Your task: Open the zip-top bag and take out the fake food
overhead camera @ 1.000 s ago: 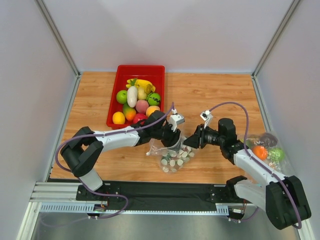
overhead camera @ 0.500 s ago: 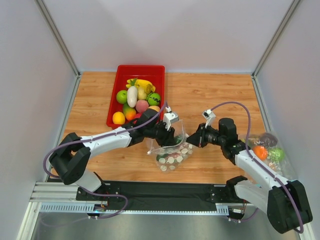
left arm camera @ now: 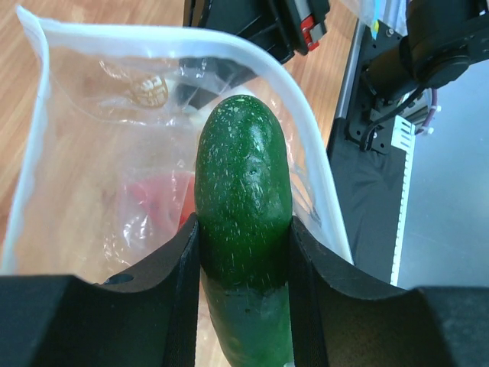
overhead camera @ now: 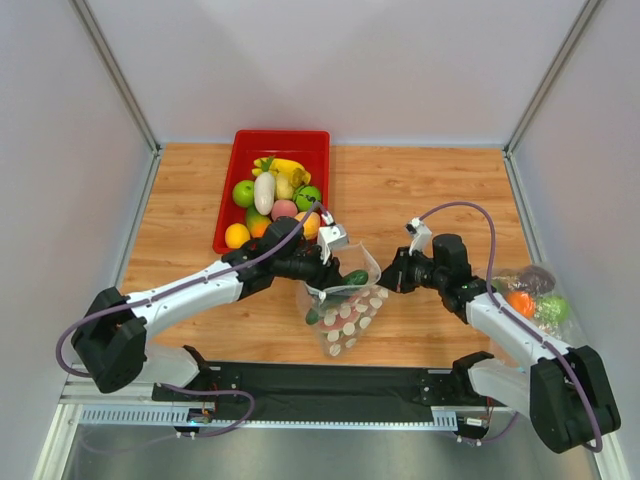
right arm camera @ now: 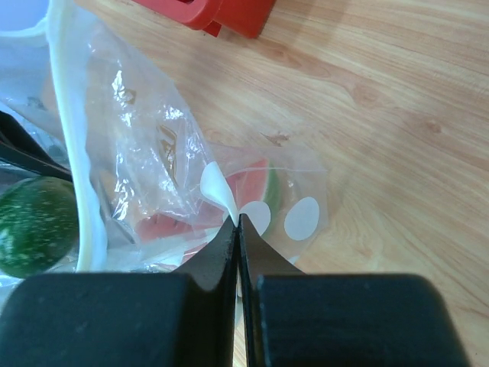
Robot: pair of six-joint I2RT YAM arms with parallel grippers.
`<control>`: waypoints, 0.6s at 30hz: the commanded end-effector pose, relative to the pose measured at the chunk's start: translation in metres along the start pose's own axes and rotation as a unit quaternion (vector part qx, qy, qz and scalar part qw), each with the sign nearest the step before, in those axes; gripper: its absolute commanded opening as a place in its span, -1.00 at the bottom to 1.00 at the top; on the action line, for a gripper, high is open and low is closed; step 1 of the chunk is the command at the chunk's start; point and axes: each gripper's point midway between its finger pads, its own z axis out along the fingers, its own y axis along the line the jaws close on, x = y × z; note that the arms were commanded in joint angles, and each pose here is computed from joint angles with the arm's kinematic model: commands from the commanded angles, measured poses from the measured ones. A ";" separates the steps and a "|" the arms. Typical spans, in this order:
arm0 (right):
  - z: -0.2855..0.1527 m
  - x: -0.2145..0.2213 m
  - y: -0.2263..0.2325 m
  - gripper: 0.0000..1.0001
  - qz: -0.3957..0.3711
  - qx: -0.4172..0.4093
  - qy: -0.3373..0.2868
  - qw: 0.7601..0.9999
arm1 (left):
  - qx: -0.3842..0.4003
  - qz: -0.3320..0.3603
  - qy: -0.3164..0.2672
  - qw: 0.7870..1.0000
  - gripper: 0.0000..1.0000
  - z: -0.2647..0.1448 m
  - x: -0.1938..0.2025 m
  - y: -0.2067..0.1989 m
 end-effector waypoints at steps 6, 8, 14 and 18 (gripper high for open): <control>0.000 -0.012 0.009 -0.99 -0.027 -0.011 -0.010 1.000 | 0.002 0.040 -0.061 0.997 -1.00 -0.004 -0.039 -0.005; 0.000 -0.010 0.011 -0.99 -0.027 -0.017 -0.006 0.999 | -0.006 0.041 -0.067 0.997 -1.00 0.000 -0.048 0.001; 0.002 -0.002 0.014 -0.99 -0.032 -0.023 0.004 0.999 | -0.037 0.055 -0.096 0.993 -1.00 0.011 -0.083 0.018; 0.002 -0.002 0.020 -0.99 -0.045 -0.028 0.002 0.999 | -0.062 0.064 -0.108 0.990 -1.00 0.020 -0.103 0.032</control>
